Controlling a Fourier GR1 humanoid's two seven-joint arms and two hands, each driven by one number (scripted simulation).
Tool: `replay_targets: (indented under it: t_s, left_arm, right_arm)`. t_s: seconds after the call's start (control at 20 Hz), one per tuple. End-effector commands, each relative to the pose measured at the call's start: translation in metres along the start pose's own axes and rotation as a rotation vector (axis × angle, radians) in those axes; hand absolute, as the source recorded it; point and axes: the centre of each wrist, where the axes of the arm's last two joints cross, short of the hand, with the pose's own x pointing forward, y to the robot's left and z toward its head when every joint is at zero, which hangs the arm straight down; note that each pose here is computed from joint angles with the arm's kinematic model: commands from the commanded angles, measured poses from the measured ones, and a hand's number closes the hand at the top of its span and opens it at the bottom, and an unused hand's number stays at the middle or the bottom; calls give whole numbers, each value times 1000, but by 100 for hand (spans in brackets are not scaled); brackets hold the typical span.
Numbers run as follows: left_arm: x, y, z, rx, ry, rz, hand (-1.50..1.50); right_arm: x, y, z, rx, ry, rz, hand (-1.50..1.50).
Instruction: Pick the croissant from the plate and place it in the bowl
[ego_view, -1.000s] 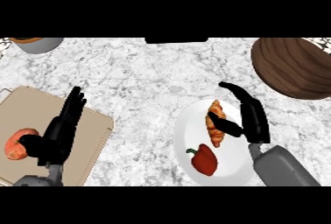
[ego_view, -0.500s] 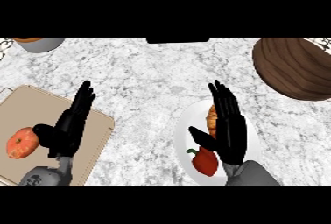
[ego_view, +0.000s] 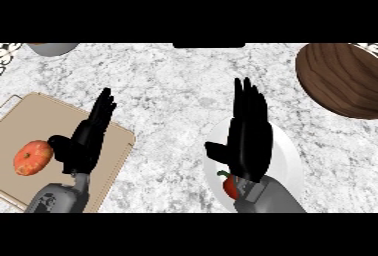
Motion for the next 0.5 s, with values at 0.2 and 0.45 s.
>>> replay_targets:
  t_s: [0.2, 0.45]
  left_arm:
    - [-9, -10, 4, -7, -15, 11, 0]
    - [-9, -8, 2, -5, -9, 6, 0]
  right_arm:
    - [4, -4, -5, 138, 254, 118, -150]
    - [-10, -3, 9, 200, 295, 141, -150]
